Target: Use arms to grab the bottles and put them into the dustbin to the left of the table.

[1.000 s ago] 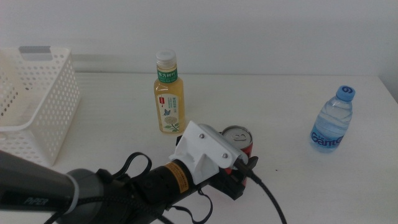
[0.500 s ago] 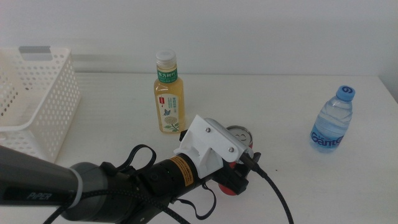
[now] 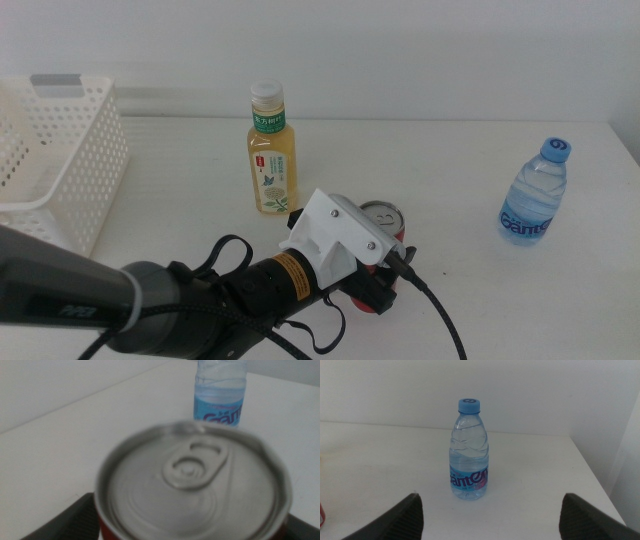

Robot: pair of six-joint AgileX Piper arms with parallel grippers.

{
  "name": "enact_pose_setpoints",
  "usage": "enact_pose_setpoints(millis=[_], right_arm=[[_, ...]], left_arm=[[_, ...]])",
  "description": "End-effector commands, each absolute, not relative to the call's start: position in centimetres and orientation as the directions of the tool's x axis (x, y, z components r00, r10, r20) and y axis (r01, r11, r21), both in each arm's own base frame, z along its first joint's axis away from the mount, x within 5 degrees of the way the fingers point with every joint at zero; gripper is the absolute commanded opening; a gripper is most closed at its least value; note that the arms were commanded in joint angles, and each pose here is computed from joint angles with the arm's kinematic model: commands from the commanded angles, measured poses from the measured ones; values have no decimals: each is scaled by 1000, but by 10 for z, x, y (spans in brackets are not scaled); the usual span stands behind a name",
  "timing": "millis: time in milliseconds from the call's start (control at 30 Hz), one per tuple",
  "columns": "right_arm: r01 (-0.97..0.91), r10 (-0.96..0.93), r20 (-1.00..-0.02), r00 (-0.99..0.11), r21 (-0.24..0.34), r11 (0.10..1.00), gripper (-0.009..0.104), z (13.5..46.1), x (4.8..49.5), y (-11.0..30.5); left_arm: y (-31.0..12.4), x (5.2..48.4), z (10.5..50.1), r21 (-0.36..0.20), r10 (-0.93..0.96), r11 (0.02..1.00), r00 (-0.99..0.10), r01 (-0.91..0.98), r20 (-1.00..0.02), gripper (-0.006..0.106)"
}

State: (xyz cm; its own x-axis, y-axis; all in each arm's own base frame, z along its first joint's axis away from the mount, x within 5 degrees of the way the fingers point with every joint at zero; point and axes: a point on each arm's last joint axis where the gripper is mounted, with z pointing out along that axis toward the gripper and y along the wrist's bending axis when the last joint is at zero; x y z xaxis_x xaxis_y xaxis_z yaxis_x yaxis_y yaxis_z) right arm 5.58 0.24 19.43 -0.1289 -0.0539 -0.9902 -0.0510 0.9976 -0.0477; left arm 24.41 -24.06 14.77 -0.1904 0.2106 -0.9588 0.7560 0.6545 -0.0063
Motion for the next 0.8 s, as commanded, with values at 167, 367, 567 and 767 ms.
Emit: enact_pose_setpoints(millis=[167, 367, 567, 767], right_arm=[[-42, -67, -990, -121, -63, 997, 79, 194, 56, 2], [-42, -67, -990, -121, -63, 997, 79, 194, 56, 2], [-42, -67, -990, -121, -63, 997, 79, 194, 56, 2], [-42, -67, -990, -121, -63, 997, 79, 194, 56, 2]], left_arm=[[-243, 250, 136, -50, 143, 670, -195, 741, -970, 94], [-249, 256, 132, -56, 140, 671, -201, 739, -969, 94], [-254, 260, 124, -52, 157, 661, -205, 748, -966, 94], [-256, 261, 124, -43, 176, 649, -205, 759, -963, 94]])
